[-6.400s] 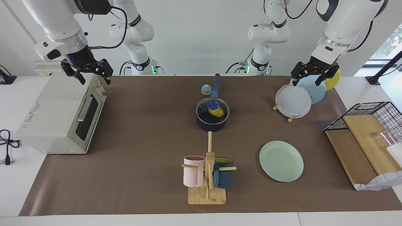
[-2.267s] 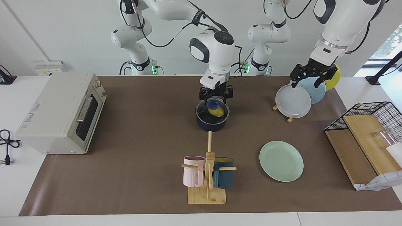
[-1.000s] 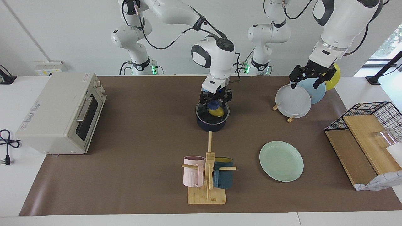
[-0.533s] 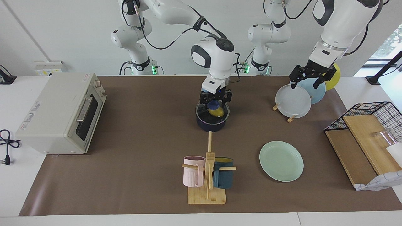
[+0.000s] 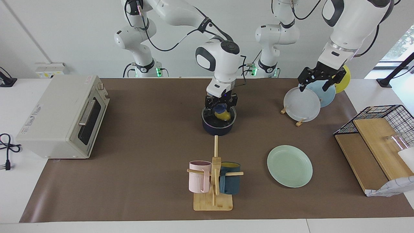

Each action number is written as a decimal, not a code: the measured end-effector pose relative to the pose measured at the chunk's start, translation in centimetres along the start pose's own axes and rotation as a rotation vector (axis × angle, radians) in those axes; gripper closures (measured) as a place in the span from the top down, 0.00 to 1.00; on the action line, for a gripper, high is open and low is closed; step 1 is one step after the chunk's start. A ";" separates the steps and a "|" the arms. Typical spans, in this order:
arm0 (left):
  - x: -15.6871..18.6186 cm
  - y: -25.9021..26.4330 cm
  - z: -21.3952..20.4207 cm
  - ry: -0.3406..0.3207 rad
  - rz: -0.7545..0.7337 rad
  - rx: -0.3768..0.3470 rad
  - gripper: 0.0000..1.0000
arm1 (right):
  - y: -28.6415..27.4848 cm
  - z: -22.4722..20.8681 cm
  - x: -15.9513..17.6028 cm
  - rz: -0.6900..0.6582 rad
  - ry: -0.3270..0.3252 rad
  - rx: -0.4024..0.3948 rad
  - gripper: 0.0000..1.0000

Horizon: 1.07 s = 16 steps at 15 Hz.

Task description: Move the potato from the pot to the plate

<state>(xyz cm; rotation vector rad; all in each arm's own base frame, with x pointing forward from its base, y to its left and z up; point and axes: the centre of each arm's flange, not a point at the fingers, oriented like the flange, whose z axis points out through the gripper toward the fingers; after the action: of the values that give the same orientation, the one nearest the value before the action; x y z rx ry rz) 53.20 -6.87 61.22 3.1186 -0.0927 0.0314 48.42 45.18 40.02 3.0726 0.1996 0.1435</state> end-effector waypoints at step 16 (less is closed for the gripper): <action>0.0 0.0 0.0 0.007 0.000 0.000 1.00 | -0.1 -0.1 0.1 0.000 0.010 0.008 0.79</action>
<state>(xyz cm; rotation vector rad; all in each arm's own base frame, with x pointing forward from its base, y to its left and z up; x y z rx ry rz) 53.24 -6.87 61.21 3.1179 -0.0925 0.0422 48.52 45.28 40.16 3.0806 0.2014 0.1587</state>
